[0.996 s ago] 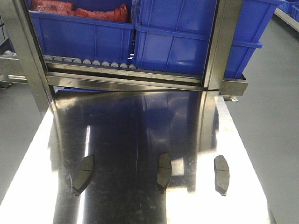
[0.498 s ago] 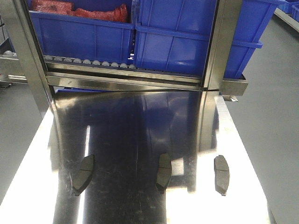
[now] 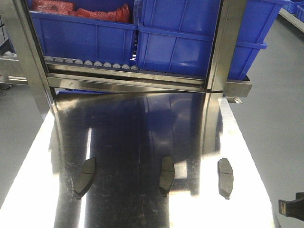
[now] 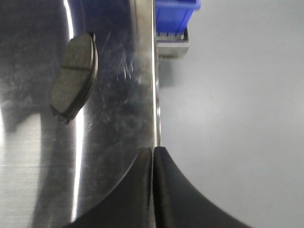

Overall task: Move and align brake pads A on conveyor
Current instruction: 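Lower the right gripper onto the outermost brake pad and close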

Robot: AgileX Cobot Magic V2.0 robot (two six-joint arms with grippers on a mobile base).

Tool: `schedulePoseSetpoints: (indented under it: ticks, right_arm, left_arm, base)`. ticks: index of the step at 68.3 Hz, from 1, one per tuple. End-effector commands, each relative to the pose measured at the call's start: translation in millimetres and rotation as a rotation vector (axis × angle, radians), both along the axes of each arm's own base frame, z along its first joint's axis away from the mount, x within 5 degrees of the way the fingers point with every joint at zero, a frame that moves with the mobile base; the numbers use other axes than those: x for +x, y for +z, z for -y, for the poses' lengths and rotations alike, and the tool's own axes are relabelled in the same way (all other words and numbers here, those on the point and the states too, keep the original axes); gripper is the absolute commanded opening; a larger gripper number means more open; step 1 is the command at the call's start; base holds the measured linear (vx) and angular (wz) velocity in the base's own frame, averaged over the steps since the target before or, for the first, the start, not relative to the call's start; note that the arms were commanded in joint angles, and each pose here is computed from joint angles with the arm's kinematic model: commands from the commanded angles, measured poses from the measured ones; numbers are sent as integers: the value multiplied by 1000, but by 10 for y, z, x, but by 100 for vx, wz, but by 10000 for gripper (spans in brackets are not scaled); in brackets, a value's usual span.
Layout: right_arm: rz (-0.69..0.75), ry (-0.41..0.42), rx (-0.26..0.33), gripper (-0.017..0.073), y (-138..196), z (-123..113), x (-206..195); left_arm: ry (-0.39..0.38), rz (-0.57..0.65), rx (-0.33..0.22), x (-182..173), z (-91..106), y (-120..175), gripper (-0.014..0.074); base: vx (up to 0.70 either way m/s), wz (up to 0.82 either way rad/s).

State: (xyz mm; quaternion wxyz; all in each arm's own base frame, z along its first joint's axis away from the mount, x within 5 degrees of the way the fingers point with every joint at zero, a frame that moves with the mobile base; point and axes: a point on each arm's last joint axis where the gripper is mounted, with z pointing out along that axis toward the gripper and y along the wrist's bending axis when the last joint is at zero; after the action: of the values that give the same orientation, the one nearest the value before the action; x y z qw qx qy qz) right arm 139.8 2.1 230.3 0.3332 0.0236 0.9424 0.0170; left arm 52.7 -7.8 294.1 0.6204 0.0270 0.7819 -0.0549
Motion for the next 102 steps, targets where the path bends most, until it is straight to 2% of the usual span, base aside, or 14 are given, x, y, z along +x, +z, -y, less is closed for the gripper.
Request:
schedulePoseSetpoints:
  ticks: [1,9,17,26,39,62,73,79,86,102]
  right_arm:
    - [47,-20,15,-10,106,6,119]
    - [-13,-16,13,7,109,5,164]
    - [-52,-4,14,68,168,-3,213]
    - [-64,41,2,204,247,-20,272]
    - [-36,83,23,393,354,-60,393]
    - [-142,104,105,408,289,-154,868]
    - [-184,195,70,407,236,-480,1163]
    - [-227,163,66,407,157,-632,1341]
    - [-294,116,54,407,54,-676,1545]
    - [-414,110,36,407,-121,-741,1825]
  left_arm:
    - [0,107,-22,8,2,165,-6]
    - [0,107,-22,8,2,165,-6]
    - [0,107,-22,8,2,165,-6]
    - [0,107,-22,8,2,165,-6]
    - [0,107,-22,8,2,165,-6]
    - [0,107,-22,8,2,165,-6]
    - [0,107,-22,8,2,165,-6]
    - [0,107,-22,8,2,165,-6]
    - [0,107,-22,8,2,165,-6]
    - [0,107,-22,8,2,165,-6]
  base:
    - [0,0]
    - [0,0]
    - [0,0]
    - [0,0]
    - [0,0]
    - [0,0]
    - [0,0]
    - [0,0]
    - [0,0]
    - [0,0]
